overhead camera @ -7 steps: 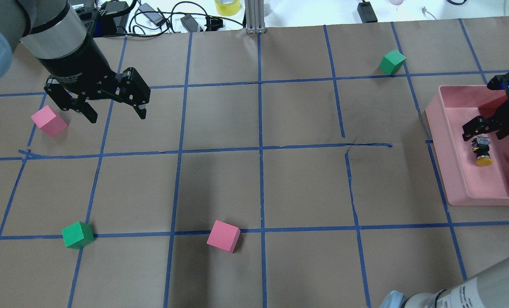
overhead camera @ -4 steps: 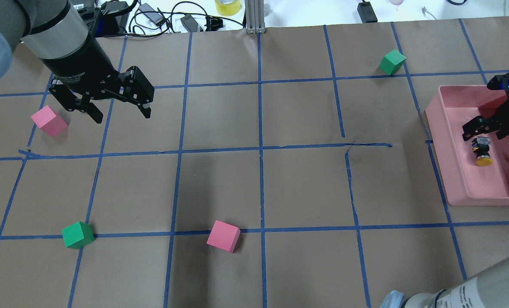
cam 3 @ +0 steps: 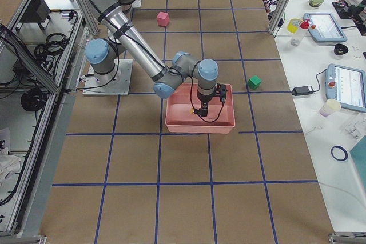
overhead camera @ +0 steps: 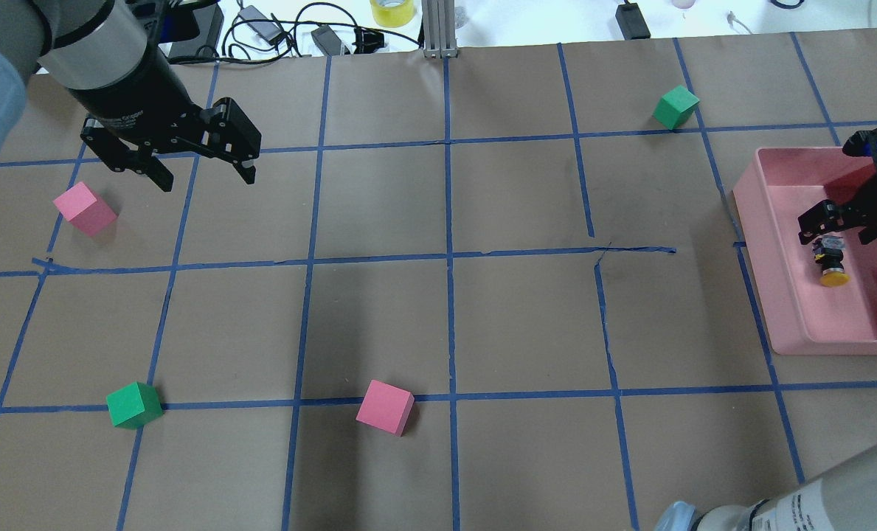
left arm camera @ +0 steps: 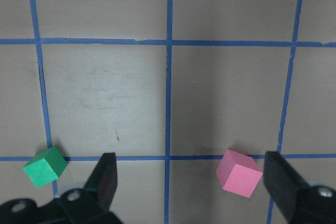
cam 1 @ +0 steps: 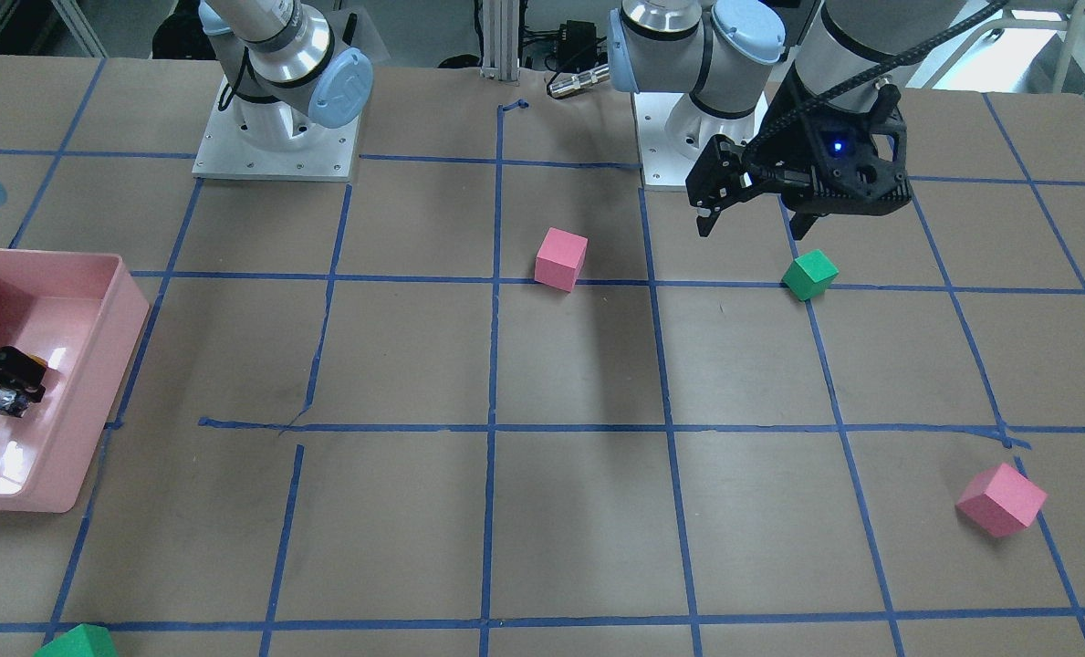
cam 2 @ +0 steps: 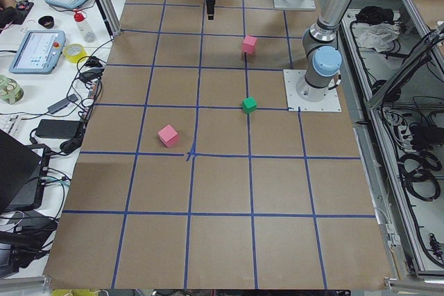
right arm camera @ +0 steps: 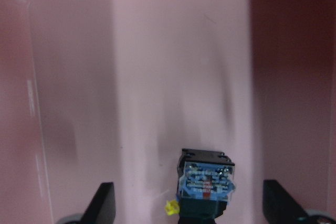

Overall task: Align button upright
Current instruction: 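Lower the right gripper into the tray onto the black button switch, then close the right gripper on the switch body and lift it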

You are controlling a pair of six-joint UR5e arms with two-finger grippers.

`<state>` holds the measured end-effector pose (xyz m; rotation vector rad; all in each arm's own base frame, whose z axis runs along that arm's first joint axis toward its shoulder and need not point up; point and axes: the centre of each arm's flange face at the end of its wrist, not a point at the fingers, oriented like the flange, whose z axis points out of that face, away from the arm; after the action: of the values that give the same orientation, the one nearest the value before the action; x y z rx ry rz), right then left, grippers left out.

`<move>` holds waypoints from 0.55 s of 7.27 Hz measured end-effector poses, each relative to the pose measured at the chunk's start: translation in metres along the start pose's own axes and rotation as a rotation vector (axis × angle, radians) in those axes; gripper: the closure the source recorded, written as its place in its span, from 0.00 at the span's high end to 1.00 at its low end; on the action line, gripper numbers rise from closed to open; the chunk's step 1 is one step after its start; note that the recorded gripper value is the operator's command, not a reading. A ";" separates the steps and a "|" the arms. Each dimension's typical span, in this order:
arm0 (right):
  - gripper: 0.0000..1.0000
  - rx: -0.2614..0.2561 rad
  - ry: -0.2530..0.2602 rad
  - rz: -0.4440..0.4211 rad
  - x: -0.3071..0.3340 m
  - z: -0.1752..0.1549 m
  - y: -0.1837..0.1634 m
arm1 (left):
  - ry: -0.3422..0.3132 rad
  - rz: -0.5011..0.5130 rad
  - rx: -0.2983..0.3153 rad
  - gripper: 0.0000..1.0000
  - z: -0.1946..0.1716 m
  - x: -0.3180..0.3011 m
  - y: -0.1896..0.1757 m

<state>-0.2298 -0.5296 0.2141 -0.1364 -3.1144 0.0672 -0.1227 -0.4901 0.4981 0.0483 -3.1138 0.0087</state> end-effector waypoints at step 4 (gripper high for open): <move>1.00 0.041 -0.080 0.027 -0.008 0.002 -0.005 | -0.008 0.043 0.001 1.00 0.000 0.001 0.001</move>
<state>-0.2228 -0.5349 0.2118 -0.1799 -3.1882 0.1406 -0.1235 -0.4896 0.4979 -0.0187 -3.1219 0.0106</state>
